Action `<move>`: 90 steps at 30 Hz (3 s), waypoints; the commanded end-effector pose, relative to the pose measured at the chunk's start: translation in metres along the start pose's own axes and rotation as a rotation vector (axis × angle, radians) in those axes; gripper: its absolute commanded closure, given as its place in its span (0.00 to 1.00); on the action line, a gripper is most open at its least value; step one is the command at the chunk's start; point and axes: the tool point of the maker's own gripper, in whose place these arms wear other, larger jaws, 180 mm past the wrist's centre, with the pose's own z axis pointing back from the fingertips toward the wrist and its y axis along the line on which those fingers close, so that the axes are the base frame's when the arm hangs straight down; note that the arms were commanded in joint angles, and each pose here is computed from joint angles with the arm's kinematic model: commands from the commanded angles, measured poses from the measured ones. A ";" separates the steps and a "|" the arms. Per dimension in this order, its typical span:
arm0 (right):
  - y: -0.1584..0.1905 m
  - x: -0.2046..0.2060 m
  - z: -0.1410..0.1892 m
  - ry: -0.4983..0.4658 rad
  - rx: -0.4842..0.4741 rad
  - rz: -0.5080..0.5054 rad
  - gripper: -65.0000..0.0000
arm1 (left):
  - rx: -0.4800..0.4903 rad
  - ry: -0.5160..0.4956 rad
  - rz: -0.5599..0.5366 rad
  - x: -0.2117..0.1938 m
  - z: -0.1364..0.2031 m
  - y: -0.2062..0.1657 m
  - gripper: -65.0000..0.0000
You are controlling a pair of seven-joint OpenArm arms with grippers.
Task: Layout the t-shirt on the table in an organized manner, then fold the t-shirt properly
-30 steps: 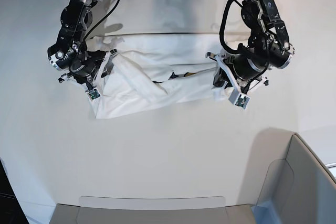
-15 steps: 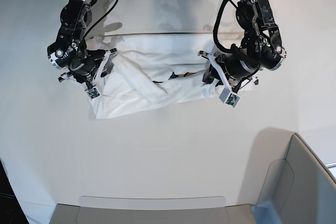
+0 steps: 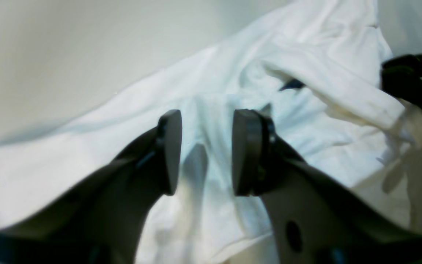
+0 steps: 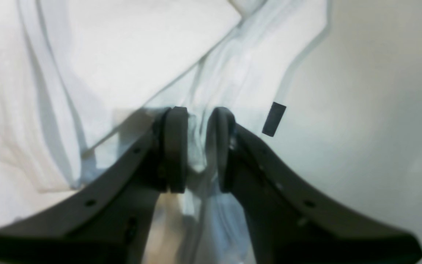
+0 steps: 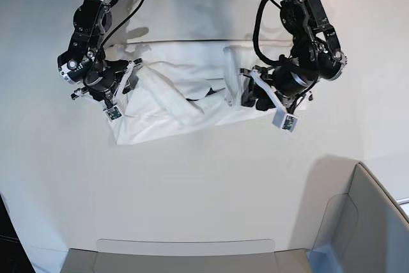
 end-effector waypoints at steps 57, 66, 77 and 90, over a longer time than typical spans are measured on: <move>-0.032 0.062 0.068 -0.220 -0.165 0.062 0.78 | -0.150 0.089 0.001 -0.009 -0.083 0.008 0.86; -0.013 0.089 0.082 -0.339 -0.101 0.098 0.78 | -0.085 0.063 -0.175 0.032 -0.039 -0.002 0.86; 0.054 0.094 0.075 -0.344 0.042 0.222 0.78 | 0.040 -0.040 -0.277 0.071 0.013 0.006 0.86; 0.029 0.075 0.057 -0.286 0.023 0.085 0.78 | 0.135 0.023 -0.169 0.031 0.030 0.050 0.86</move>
